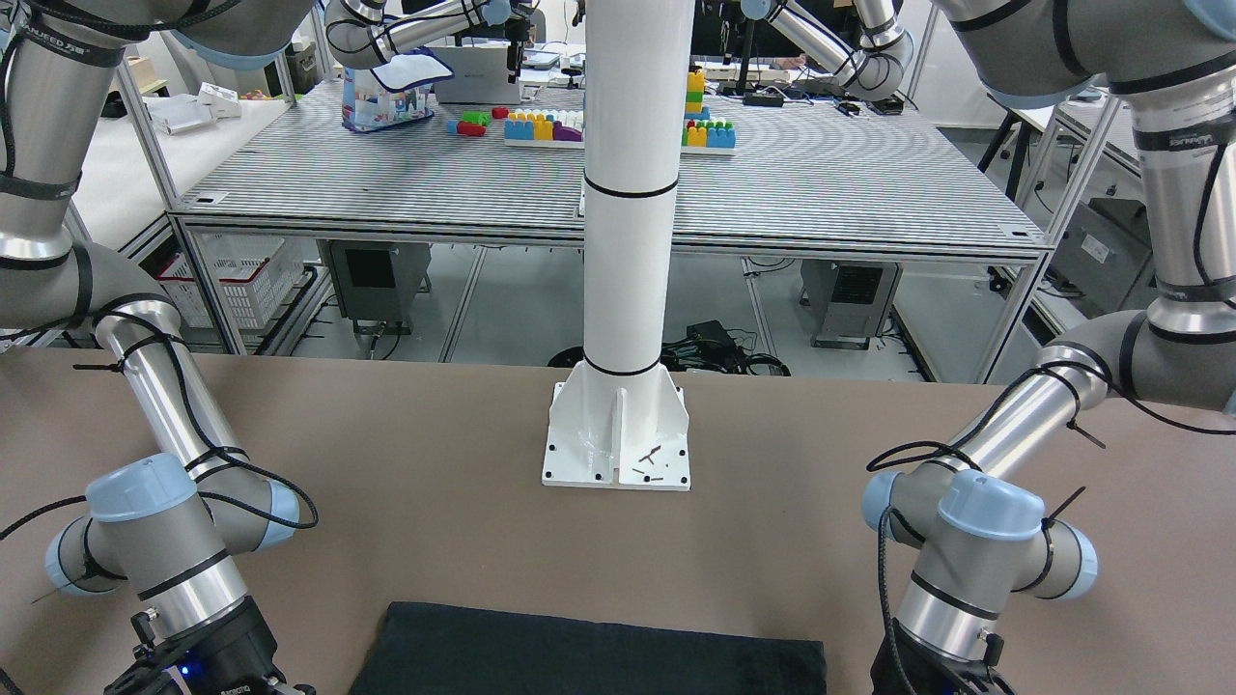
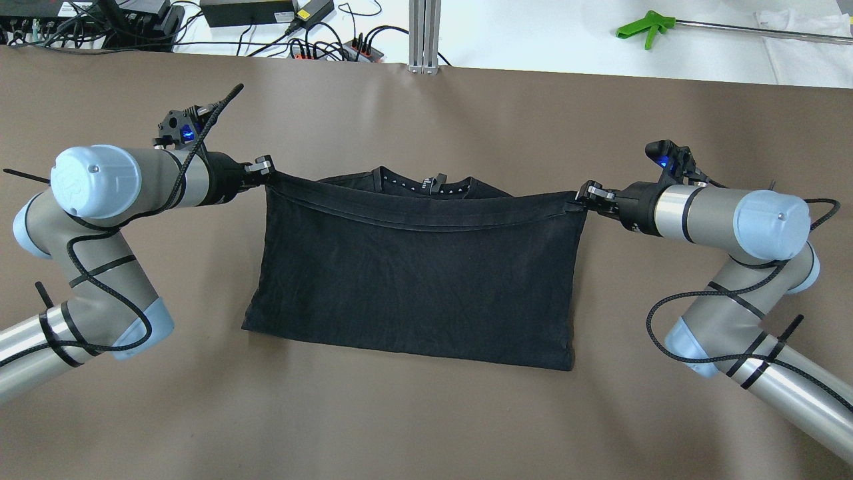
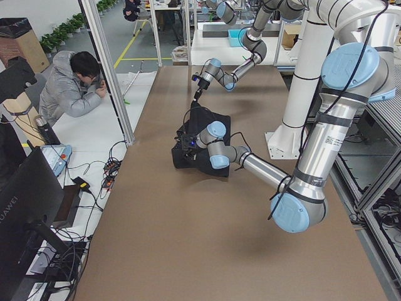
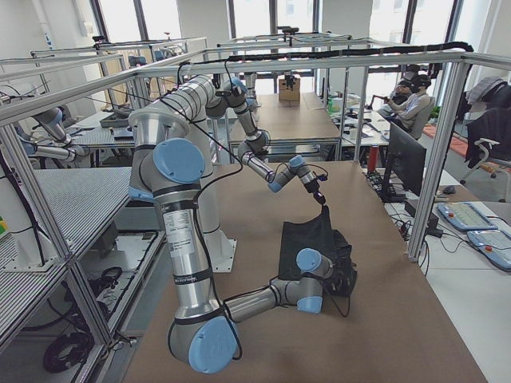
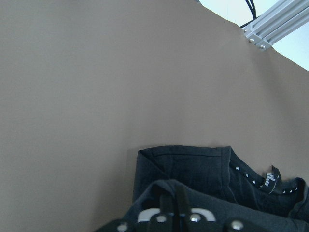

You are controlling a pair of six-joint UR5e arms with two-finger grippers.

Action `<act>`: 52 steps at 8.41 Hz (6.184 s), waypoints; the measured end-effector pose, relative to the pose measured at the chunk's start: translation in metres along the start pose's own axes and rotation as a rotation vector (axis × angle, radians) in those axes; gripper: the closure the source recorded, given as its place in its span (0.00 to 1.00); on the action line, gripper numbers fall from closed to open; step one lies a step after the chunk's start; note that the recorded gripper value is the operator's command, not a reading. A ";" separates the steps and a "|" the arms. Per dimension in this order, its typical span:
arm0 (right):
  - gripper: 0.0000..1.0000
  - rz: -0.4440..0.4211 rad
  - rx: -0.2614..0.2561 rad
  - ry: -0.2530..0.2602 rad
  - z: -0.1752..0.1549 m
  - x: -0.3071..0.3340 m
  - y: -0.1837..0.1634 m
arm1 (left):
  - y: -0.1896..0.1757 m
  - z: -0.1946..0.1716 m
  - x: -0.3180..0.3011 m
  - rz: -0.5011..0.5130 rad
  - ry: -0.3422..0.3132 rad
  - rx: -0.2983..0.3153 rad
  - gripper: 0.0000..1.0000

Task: Fold clothes
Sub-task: 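Lower the hem onto the shirt near the collar with both grippers, then open both grippers and move the right gripper to the folded bottom corner, then grasp the folded bottom corner nearest the right gripper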

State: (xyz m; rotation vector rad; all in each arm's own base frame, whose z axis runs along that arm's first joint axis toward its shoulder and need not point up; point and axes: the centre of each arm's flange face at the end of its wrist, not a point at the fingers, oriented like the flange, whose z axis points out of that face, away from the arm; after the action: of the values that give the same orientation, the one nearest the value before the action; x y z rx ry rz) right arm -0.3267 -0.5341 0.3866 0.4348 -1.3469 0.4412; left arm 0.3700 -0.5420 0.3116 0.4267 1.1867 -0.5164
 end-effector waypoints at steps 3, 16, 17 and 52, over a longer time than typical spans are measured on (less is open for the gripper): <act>1.00 0.006 0.012 0.025 0.007 0.010 -0.004 | -0.006 0.014 0.002 0.001 -0.014 0.003 1.00; 0.07 0.000 0.012 0.001 0.022 -0.013 -0.003 | -0.007 0.028 0.009 0.004 -0.019 -0.001 0.00; 0.07 -0.001 0.012 0.002 0.022 -0.012 -0.002 | -0.007 0.029 0.007 0.009 -0.022 0.002 0.00; 1.00 0.138 -0.307 0.182 -0.007 0.048 0.201 | -0.011 0.019 0.024 -0.001 0.010 0.034 0.00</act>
State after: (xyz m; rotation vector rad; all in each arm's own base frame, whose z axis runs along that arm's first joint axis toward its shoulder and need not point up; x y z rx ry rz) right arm -0.4212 -0.3583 0.4422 0.0464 -1.2453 0.3702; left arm 0.3848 -0.5653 0.2941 0.4581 1.1889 -0.5361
